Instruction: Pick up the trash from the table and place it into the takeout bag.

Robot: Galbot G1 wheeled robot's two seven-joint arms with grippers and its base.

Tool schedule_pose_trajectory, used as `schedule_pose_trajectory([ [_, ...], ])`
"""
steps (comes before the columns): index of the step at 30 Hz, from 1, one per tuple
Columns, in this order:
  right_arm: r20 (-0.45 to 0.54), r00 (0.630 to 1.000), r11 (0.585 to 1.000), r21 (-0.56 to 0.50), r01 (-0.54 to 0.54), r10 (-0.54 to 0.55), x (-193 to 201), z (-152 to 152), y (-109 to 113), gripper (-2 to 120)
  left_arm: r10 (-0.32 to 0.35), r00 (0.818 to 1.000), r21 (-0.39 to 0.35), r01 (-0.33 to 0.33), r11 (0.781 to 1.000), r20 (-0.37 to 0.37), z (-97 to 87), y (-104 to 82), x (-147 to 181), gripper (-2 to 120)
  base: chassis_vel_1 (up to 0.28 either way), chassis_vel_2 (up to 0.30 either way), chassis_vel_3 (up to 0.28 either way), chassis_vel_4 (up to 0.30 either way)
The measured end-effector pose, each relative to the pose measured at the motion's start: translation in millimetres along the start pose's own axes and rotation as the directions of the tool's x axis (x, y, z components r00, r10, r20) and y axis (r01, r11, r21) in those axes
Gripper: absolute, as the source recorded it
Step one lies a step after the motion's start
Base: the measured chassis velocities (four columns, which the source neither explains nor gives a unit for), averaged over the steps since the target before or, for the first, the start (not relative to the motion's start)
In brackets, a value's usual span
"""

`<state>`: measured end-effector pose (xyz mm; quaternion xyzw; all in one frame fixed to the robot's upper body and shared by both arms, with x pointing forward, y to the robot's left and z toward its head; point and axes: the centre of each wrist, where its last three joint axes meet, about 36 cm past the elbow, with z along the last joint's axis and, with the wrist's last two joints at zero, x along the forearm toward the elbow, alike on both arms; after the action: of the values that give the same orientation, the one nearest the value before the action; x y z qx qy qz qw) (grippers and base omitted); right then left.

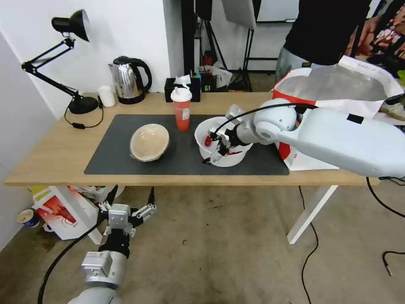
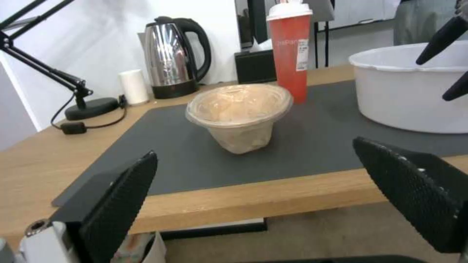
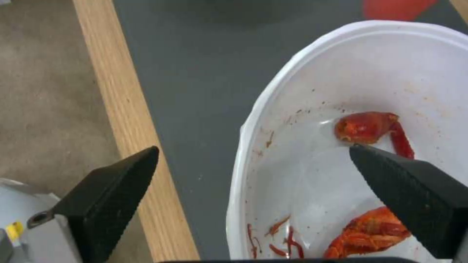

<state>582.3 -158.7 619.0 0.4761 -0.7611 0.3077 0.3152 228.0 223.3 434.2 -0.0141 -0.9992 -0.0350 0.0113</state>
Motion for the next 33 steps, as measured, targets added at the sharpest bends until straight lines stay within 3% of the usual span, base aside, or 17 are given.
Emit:
schedule_pose_trajectory([
  [33,-0.026,1.0,1.0,-0.021,0.008,-0.008,-7,15,2,100,0.0,1.0,0.0,0.0,1.0,0.0,0.0,0.0,0,100,0.0,0.0,0.0,0.0],
])
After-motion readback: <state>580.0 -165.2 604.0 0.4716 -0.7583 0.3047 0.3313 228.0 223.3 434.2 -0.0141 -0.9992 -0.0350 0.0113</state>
